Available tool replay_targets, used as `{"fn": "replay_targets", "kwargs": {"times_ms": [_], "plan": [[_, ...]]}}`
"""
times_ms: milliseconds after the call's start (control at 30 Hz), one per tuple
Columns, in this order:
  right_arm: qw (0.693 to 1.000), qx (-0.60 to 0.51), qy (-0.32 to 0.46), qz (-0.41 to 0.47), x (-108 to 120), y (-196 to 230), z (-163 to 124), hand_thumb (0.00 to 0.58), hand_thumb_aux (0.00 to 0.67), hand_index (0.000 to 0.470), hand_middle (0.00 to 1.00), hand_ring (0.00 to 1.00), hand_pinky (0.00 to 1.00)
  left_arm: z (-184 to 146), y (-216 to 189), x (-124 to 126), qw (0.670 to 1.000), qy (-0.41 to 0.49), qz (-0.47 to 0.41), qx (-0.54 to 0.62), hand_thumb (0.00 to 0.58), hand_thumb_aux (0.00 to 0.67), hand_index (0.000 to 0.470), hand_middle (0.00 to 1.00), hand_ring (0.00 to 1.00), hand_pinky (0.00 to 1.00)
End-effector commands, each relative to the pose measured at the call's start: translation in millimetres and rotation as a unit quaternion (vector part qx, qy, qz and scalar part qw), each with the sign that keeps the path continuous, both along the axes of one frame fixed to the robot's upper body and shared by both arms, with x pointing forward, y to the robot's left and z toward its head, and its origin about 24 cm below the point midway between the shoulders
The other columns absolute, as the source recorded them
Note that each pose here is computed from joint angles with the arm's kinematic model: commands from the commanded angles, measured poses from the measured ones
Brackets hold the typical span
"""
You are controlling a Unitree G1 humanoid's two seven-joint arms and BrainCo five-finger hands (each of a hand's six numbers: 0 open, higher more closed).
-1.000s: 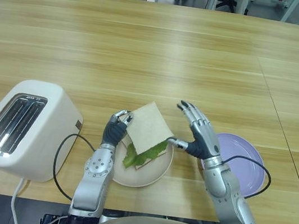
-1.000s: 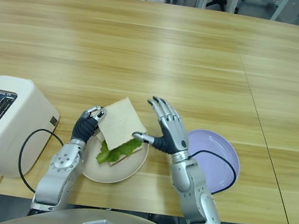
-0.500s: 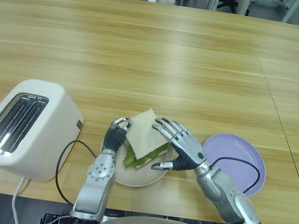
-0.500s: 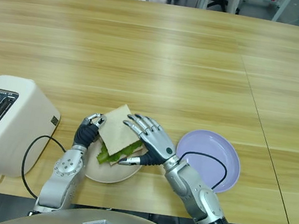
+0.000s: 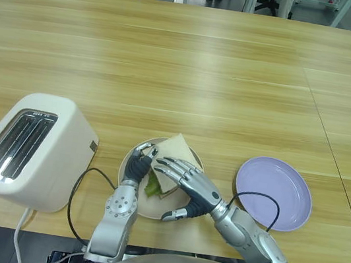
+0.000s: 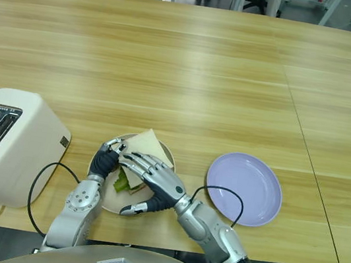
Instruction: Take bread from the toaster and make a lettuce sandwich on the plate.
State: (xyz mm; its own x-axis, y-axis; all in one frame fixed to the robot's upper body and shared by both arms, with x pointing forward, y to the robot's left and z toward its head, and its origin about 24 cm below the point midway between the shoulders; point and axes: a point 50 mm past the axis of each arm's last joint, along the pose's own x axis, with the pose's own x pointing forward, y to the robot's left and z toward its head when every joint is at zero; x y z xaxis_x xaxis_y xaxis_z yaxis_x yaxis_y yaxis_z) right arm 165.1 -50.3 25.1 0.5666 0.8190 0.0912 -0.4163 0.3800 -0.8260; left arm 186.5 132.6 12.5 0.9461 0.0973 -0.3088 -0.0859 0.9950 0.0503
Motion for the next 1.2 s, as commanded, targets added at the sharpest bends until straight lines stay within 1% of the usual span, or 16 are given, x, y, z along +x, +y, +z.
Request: {"fn": "replay_targets", "kwargs": {"times_ms": [33, 133, 300, 567, 667, 867, 1033, 1067, 1100, 1133, 1200], "plan": [[1.0, -0.013, 0.026, 0.0, -4.0, -3.6, -9.7, 0.0, 0.0, 0.0, 0.0, 0.0, 0.0, -2.5, 0.1, -3.3, 1.0, 0.013, 0.003, 0.004, 0.58, 0.67, 0.46, 1.0, 1.0, 1.0], [0.999, -0.02, 0.029, -0.004, -3.4, -7.1, -11.7, 0.0, 0.0, 0.0, 0.0, 0.0, 0.0, -2.9, 2.9, -5.0, 1.0, 0.015, 0.006, 0.008, 0.58, 0.67, 0.46, 1.0, 1.0, 1.0], [0.999, -0.032, 0.02, -0.021, 4.0, -11.9, -11.3, 0.0, 0.0, 0.0, 0.0, 0.0, 0.0, -4.6, 8.9, -7.3, 1.0, 0.019, 0.014, 0.018, 0.58, 0.67, 0.46, 1.0, 1.0, 1.0], [0.993, -0.076, 0.0, -0.091, 20.0, -22.1, -17.9, 0.0, 0.0, 0.0, 0.0, 0.0, 0.0, -6.1, 10.8, -11.0, 0.999, 0.026, 0.018, 0.021, 0.58, 0.67, 0.46, 1.0, 1.0, 1.0], [0.99, -0.104, 0.0, -0.091, 19.6, -22.4, -26.8, 0.0, 0.0, 0.0, 0.0, 0.0, 0.0, -7.4, 8.8, -12.0, 0.999, 0.029, 0.014, 0.018, 0.58, 0.67, 0.46, 1.0, 1.0, 1.0], [0.986, -0.145, 0.026, -0.082, 13.3, -22.8, -44.6, 0.0, 0.0, 0.0, 0.0, 0.0, 0.0, -7.3, 6.8, -12.3, 0.999, 0.031, 0.01, 0.017, 0.58, 0.67, 0.46, 1.0, 1.0, 1.0], [0.985, -0.146, 0.026, -0.084, 13.8, -21.1, -43.8, 0.0, 0.0, 0.0, 0.0, 0.0, 0.0, -9.6, 6.2, -12.2, 0.999, 0.039, 0.005, 0.022, 0.58, 0.67, 0.46, 1.0, 1.0, 1.0], [0.985, -0.145, 0.027, -0.085, 14.4, -21.5, -43.4, 0.0, 0.0, 0.0, 0.0, 0.0, 0.0, -9.9, 6.1, -12.2, 0.999, 0.04, 0.004, 0.024, 0.58, 0.67, 0.46, 0.98, 0.98, 0.98], [0.985, -0.143, 0.028, -0.089, 15.4, -22.6, -43.0, 0.0, 0.0, 0.0, 0.0, 0.0, 0.0, -9.9, 6.6, -12.0, 0.999, 0.04, 0.004, 0.028, 0.58, 0.67, 0.46, 0.45, 0.45, 0.45], [0.985, -0.143, 0.029, -0.09, 16.0, -23.6, -42.7, 0.0, 0.0, 0.0, 0.0, 0.0, 0.0, -9.7, 6.8, -12.0, 0.999, 0.039, 0.004, 0.031, 0.564, 0.56, 0.384, 0.0, 0.0, 0.0], [0.985, -0.142, 0.031, -0.093, 16.7, -25.0, -42.6, 0.0, 0.0, 0.0, 0.0, 0.0, 0.0, -7.2, 8.9, -11.3, 0.999, 0.031, 0.009, 0.04, 0.564, 0.56, 0.384, 0.0, 0.0, 0.0]]}}
